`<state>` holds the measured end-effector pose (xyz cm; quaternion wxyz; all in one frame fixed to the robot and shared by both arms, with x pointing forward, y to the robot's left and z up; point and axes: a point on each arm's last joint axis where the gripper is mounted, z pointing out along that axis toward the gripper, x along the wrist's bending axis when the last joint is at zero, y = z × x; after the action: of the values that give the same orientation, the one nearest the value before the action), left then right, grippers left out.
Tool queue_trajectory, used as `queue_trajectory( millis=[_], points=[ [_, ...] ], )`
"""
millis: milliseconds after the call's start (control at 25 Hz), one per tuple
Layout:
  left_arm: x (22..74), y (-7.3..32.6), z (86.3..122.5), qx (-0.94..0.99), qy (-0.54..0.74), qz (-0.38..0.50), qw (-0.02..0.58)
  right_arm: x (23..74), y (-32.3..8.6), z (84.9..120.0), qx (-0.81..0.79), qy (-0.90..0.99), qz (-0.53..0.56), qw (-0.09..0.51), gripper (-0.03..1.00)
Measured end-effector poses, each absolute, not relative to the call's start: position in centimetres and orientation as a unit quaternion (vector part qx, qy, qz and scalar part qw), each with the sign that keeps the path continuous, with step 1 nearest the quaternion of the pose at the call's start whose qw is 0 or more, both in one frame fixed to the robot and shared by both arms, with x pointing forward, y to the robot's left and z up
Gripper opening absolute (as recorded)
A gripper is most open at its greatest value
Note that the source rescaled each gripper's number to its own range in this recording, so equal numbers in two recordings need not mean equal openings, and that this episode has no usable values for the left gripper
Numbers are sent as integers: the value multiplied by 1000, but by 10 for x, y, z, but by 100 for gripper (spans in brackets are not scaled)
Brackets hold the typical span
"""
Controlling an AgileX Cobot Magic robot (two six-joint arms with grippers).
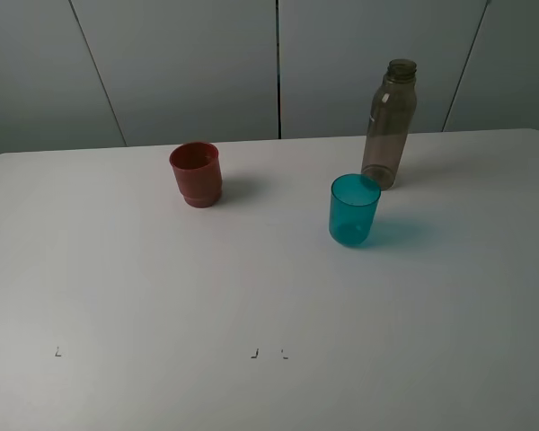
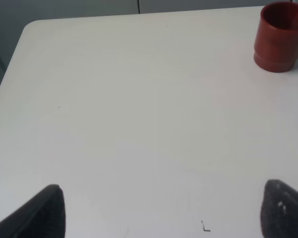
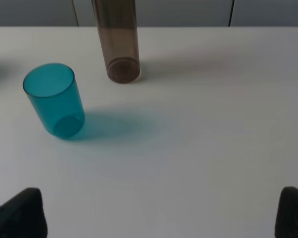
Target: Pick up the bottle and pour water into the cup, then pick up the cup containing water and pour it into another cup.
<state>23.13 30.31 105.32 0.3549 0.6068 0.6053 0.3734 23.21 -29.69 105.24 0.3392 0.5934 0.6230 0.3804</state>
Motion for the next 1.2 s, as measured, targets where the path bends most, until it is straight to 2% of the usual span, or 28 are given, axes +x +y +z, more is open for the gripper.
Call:
queue_trajectory(
  millis=[480, 1200],
  points=[
    [231, 303, 1053, 607, 605, 373, 355, 232, -292, 1053, 628, 586, 360, 364, 100],
    [231, 303, 1053, 607, 605, 373, 355, 233, -291, 1053, 630, 583, 367, 358, 100]
  ],
)
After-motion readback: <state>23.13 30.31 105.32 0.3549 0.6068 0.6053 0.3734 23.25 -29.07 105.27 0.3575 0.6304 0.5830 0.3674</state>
